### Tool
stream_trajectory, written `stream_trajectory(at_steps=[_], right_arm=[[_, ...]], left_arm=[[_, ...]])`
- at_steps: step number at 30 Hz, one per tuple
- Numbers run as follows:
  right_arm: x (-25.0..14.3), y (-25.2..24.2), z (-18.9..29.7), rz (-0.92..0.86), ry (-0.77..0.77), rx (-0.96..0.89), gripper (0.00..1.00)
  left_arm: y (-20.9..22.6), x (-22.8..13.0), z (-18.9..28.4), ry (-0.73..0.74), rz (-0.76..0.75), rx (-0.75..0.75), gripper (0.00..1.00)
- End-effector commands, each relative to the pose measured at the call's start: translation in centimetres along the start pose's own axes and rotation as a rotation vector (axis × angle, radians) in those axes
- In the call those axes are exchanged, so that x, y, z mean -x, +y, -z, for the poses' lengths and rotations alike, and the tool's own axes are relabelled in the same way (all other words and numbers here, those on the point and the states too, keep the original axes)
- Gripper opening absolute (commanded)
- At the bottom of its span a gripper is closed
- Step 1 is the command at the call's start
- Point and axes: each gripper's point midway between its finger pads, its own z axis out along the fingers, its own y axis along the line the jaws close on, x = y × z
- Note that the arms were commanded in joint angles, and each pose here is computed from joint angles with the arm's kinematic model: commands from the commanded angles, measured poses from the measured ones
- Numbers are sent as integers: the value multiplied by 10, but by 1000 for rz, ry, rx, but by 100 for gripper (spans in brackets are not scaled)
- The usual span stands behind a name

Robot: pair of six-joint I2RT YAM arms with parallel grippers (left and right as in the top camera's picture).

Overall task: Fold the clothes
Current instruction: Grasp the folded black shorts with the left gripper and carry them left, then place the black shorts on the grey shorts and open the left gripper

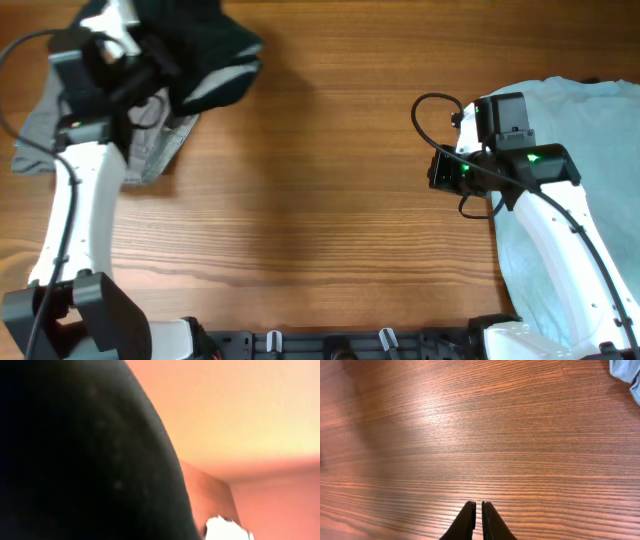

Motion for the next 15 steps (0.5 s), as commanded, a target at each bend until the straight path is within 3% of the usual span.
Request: stream_trajectory(at_steps=[1, 7, 8, 9, 10, 13, 15], right_arm=[[1, 2, 2, -10, 1, 6, 9], [0, 3, 2, -37, 4, 7, 9], [0, 3, 2, -37, 4, 7, 9], [0, 3, 2, -38, 5, 9, 8], [0, 3, 2, -44, 5, 9, 7], [0, 3, 2, -56, 3, 9, 5], [0, 3, 2, -56, 6, 8, 6]], left_arm=[[33, 41, 35, -106, -68, 61, 4], [121, 64, 80, -173, 70, 235, 4], [135, 61, 84, -171, 104, 271, 11], [157, 55, 91, -165, 159, 344, 47], [176, 48, 98, -156, 207, 416, 70], [215, 28, 122, -137, 315, 594, 95], [225, 16, 140, -118, 384, 639, 100]])
